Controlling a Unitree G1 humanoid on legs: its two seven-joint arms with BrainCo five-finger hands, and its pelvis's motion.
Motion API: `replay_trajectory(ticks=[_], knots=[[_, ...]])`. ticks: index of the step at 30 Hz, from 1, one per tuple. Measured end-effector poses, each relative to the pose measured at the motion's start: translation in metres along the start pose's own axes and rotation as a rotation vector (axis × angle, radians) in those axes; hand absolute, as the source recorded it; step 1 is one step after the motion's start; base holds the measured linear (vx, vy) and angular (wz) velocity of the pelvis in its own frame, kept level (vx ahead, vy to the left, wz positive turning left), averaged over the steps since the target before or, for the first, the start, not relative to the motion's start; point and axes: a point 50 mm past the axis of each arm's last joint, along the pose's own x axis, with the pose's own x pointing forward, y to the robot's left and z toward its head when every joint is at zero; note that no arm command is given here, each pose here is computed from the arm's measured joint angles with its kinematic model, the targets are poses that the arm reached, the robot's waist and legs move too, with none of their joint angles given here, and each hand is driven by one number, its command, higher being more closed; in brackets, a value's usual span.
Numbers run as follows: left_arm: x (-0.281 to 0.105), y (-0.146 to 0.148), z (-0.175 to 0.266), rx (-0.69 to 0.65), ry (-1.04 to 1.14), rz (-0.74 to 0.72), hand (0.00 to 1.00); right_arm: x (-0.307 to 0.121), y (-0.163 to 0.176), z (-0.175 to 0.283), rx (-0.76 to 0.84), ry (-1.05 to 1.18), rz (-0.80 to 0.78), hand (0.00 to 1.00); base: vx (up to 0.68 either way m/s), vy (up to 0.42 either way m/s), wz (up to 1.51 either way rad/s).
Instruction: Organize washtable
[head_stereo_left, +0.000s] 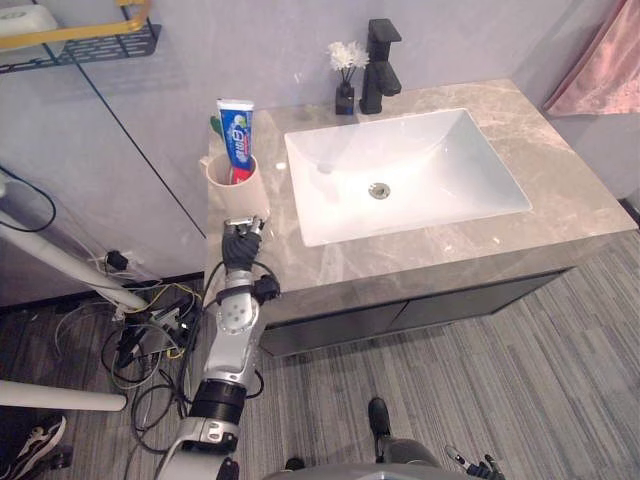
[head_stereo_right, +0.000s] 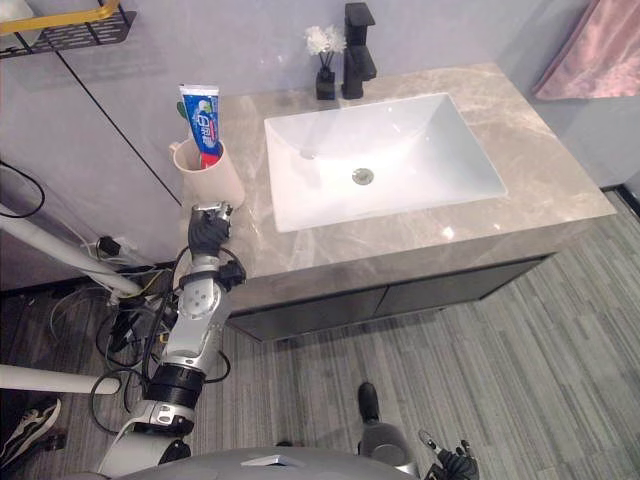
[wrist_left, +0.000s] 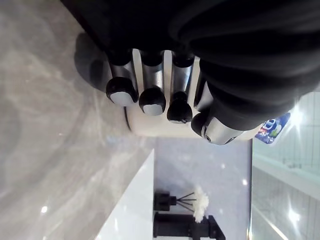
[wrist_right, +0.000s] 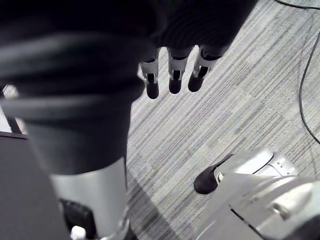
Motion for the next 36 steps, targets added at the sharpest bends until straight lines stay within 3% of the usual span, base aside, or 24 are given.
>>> replay_trajectory(ticks=[24, 36], knots=[[0.035, -0.003, 0.019, 0.030, -0.048, 0.036, 1.00, 0.000, 0.002, 0.003, -0.014, -0.010, 0.022, 0.00, 0.00, 0.006, -0.06], [0.075, 0.008, 0.048, 0.051, -0.105, 0.092, 1.00, 0.001, 0.005, 0.011, -0.017, -0.044, 0.036, 0.00, 0.00, 0.006, -0.09]])
